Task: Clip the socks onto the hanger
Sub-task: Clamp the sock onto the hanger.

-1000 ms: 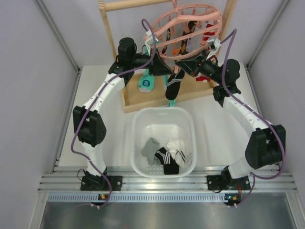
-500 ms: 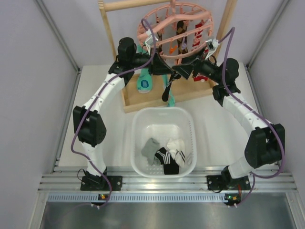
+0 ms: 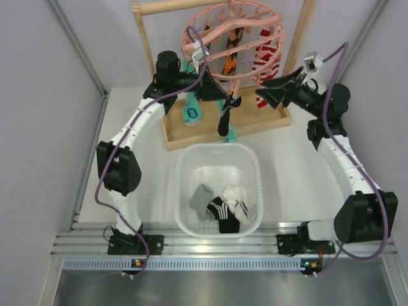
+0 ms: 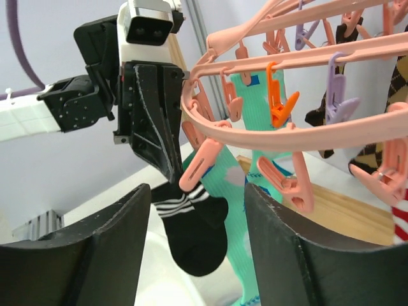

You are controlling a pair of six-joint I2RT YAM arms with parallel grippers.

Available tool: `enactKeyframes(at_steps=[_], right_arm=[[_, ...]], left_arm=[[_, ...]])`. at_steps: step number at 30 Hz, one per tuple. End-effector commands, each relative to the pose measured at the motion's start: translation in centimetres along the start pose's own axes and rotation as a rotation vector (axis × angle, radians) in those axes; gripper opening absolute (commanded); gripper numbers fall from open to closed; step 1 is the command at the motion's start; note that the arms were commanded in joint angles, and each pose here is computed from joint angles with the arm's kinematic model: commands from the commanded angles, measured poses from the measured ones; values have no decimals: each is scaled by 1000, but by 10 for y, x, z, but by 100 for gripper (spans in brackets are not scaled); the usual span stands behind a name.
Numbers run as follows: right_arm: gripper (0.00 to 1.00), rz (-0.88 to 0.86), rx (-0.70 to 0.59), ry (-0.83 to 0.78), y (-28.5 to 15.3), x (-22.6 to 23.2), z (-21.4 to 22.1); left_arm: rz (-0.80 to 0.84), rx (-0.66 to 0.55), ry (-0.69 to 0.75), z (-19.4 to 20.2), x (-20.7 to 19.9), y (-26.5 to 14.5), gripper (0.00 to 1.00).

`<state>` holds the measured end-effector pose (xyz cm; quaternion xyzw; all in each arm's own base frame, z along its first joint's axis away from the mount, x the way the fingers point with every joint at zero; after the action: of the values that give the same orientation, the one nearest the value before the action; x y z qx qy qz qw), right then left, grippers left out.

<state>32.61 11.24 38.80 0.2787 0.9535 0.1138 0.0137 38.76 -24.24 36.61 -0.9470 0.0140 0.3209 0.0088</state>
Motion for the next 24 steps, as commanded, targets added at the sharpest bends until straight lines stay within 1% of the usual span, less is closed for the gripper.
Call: enactKeyframes(at_steps=[1,3,4,8,10,12,13,17,24], right_arm=[[58,-27,-1,-77,-18,2,-10],[57,-27,5,-93,-21,-2,-11],[57,-23,9,-126,-21,-5,-10],[58,-1,15,-201,-14,-16,-10],[57,-3,28,-227,-8,-25,-3],[57,-33,29,-241,-2,-30,3],[57,-44,7,-273,1,-32,1],[59,-90,-21,-298,14,-40,7],[56,-199,-53,-317,33,-31,3]], left_arm=[[-7,-22,54,-10,-17,-13,0],[-5,-21,54,-10,-18,-15,0],[-3,-20,54,-10,-19,-16,0],[4,-14,48,-10,-20,-19,0],[9,-9,44,-9,-19,-21,0],[21,-3,44,-9,-22,-21,0],[21,-2,39,-9,-21,-22,0],[40,6,32,-10,-23,-25,0],[38,4,26,-10,-23,-29,0]])
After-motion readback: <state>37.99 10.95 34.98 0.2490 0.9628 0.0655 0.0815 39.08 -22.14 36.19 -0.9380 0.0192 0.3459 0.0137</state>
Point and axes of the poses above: each gripper's point midway between its finger pads, its own y axis out along the fingers, its own x axis along the line the jaws close on, z = x × y, the point moved 9 cm from there along -y, back along the fingers, and after that the axes turned 13 degrees about -y, right-handed, at the moved point
